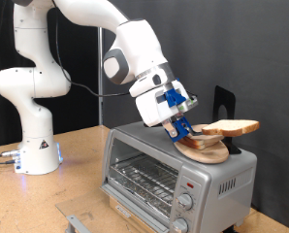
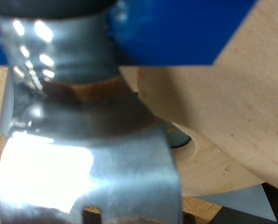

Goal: Make a piece of toast with the oven

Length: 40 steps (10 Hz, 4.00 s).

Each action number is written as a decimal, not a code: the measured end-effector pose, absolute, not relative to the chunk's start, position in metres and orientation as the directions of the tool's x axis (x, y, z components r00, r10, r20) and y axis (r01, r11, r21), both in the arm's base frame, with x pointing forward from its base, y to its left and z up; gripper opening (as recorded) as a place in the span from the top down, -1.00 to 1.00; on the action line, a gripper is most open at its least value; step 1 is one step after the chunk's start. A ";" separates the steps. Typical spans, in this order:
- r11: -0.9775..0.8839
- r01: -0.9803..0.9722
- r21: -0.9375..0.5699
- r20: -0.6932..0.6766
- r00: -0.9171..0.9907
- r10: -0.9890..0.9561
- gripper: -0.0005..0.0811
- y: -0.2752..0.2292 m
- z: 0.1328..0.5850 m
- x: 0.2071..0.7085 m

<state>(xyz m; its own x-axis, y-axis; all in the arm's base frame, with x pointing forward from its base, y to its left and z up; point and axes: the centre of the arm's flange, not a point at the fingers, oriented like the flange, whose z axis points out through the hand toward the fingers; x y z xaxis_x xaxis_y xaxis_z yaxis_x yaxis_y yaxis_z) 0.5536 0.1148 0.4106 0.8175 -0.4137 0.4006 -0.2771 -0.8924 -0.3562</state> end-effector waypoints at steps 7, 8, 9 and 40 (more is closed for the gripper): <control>-0.865 -0.164 -0.473 0.292 0.897 -0.330 0.03 0.090 0.441 0.523; -0.868 -0.151 -0.473 0.277 0.910 -0.309 0.03 0.084 0.446 0.514; -0.874 -0.135 -0.467 0.253 0.927 -0.279 0.03 0.079 0.451 0.503; -0.933 0.027 -0.359 0.224 0.973 -0.058 0.03 -0.139 0.370 0.405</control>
<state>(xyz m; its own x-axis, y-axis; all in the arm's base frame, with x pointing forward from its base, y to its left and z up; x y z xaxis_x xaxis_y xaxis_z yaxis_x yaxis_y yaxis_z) 0.4046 -0.1385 0.3697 0.9729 -0.0576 0.2240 0.0273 -0.9330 -0.3587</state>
